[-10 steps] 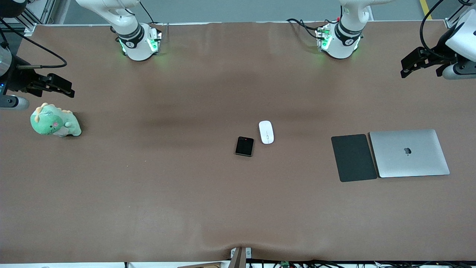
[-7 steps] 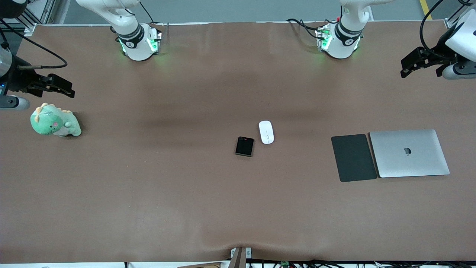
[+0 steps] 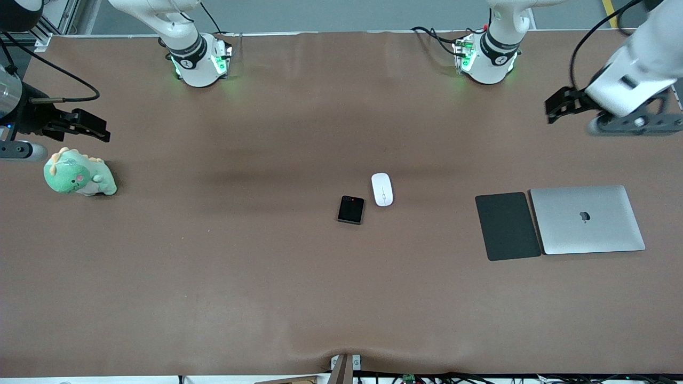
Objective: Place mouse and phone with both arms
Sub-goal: 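Move the left gripper over the white mouse, then lower the left gripper onto the mouse while the right gripper reaches out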
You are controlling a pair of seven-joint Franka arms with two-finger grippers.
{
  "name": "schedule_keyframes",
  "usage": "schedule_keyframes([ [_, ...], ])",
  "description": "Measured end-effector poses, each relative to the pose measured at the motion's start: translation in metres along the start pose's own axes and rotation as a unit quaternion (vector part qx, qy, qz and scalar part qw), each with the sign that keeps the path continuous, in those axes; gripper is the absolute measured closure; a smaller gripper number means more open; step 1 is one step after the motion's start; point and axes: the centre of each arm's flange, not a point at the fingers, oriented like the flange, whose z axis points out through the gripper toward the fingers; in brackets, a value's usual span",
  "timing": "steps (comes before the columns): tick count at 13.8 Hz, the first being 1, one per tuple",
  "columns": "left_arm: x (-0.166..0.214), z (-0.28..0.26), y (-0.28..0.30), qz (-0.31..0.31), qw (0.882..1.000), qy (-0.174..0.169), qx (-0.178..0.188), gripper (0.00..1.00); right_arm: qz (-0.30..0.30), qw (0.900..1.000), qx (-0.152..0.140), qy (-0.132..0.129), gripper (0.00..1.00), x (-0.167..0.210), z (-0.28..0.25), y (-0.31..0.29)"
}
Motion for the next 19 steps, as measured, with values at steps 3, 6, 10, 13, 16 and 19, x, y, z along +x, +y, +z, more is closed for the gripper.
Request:
schedule_keyframes([
  [3, 0.037, 0.057, 0.045, 0.012, 1.000, 0.000, -0.012, 0.00, -0.001, 1.000, 0.000, 0.000, 0.00, 0.000, 0.000, -0.001],
  [6, 0.049, 0.129, 0.102, -0.014, 0.999, 0.024, -0.030, 0.00, -0.007, 1.000, -0.001, -0.001, 0.00, -0.001, 0.000, -0.008],
  [10, 0.042, 0.227, 0.200, -0.057, 0.996, 0.033, -0.068, 0.00, -0.007, 1.000, -0.001, -0.004, 0.00, -0.002, 0.000, -0.007],
  [13, 0.032, 0.276, 0.267, -0.095, 0.991, 0.031, -0.093, 0.00, -0.007, 1.000, -0.001, -0.007, 0.00, -0.002, 0.001, -0.008],
  [16, 0.023, 0.308, 0.304, -0.124, 0.989, 0.030, -0.081, 0.00, 0.000, 1.000, 0.000, -0.008, 0.00, -0.001, 0.002, 0.000],
  [19, 0.029, 0.328, 0.330, -0.144, 0.986, 0.045, -0.064, 0.00, 0.002, 1.000, -0.001, -0.014, 0.00, 0.002, 0.006, 0.002],
])
